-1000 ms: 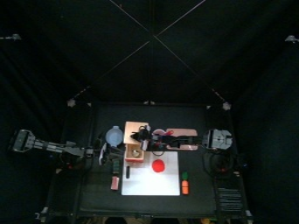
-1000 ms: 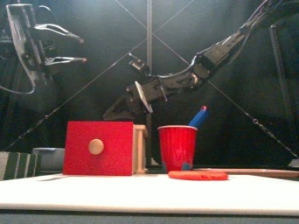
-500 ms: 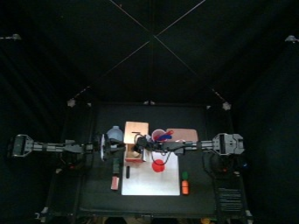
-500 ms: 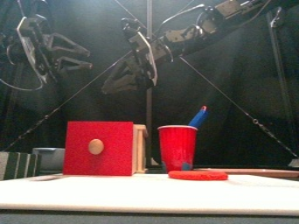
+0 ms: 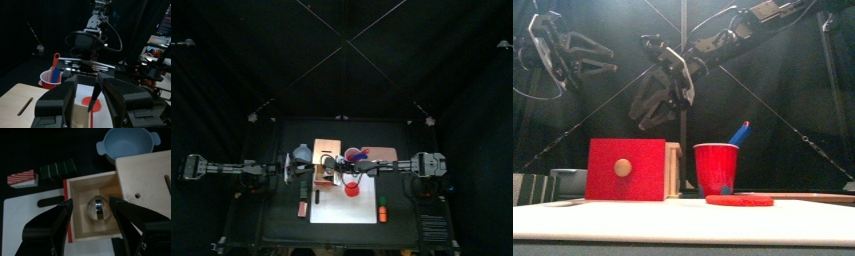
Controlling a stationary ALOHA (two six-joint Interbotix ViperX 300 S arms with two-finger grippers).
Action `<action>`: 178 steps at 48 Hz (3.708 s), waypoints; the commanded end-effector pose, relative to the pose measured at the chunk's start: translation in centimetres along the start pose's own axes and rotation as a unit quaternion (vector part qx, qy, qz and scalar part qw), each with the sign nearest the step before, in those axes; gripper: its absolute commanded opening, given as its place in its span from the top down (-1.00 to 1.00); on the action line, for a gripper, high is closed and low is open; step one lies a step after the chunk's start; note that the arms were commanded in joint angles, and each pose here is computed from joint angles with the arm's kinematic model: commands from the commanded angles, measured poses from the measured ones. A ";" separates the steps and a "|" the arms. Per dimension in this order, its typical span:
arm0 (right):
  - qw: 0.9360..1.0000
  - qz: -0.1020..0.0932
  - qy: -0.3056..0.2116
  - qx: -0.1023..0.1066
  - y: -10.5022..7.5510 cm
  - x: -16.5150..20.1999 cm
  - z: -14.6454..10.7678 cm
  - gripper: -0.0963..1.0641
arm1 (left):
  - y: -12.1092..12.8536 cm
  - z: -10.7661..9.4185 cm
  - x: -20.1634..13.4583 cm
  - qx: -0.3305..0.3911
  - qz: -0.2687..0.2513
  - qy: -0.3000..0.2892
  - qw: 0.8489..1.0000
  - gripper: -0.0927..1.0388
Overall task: Get the cutter from the drawer then cut the dough then place the extra dough in the bowl
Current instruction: Place the cutter on the board
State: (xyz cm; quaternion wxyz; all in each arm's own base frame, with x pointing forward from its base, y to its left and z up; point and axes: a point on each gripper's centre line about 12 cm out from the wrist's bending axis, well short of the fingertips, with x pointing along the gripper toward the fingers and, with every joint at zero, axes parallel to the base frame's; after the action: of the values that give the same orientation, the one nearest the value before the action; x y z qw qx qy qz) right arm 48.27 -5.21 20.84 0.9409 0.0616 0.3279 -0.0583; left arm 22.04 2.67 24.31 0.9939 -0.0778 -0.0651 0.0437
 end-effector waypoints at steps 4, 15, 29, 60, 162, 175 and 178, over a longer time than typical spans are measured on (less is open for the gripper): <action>1.000 -0.005 -0.005 -0.012 -0.3 0.2 1.0 -0.73 | -0.8 1.0 0.0 0.031 -0.032 -0.024 0.999 -0.52; 0.999 -0.014 0.016 -0.038 -0.7 1.6 -0.2 -0.73 | -1.3 0.6 -0.2 0.049 -0.049 -0.018 0.997 -0.52; 0.999 -0.019 0.026 -0.039 -1.2 2.7 -0.7 -0.72 | -1.7 -0.6 -0.9 0.050 -0.063 -0.001 0.997 -0.52; 0.998 -0.025 0.035 -0.035 -2.0 3.5 -0.6 -0.29 | -2.3 -1.0 -1.1 0.044 -0.077 0.005 0.996 -0.52; 0.992 -0.003 0.108 -0.069 3.0 -13.7 -15.8 -0.12 | 3.2 0.8 -0.7 -0.035 0.090 -0.032 0.995 -0.52; 0.989 -0.008 0.130 -0.063 3.0 -12.5 -16.7 -0.32 | 3.6 0.8 -0.8 -0.035 0.100 -0.030 0.994 -0.52; 0.989 -0.008 0.131 -0.063 3.0 -12.4 -16.7 -0.38 | 3.6 0.9 -0.7 -0.034 0.100 -0.031 0.994 -0.53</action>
State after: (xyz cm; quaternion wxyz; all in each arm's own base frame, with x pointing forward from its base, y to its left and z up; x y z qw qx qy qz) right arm 28.36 1.22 15.16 0.8849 0.0032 0.4645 -0.0359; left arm 20.48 6.08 23.43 0.9795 -0.1204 -0.0742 0.1434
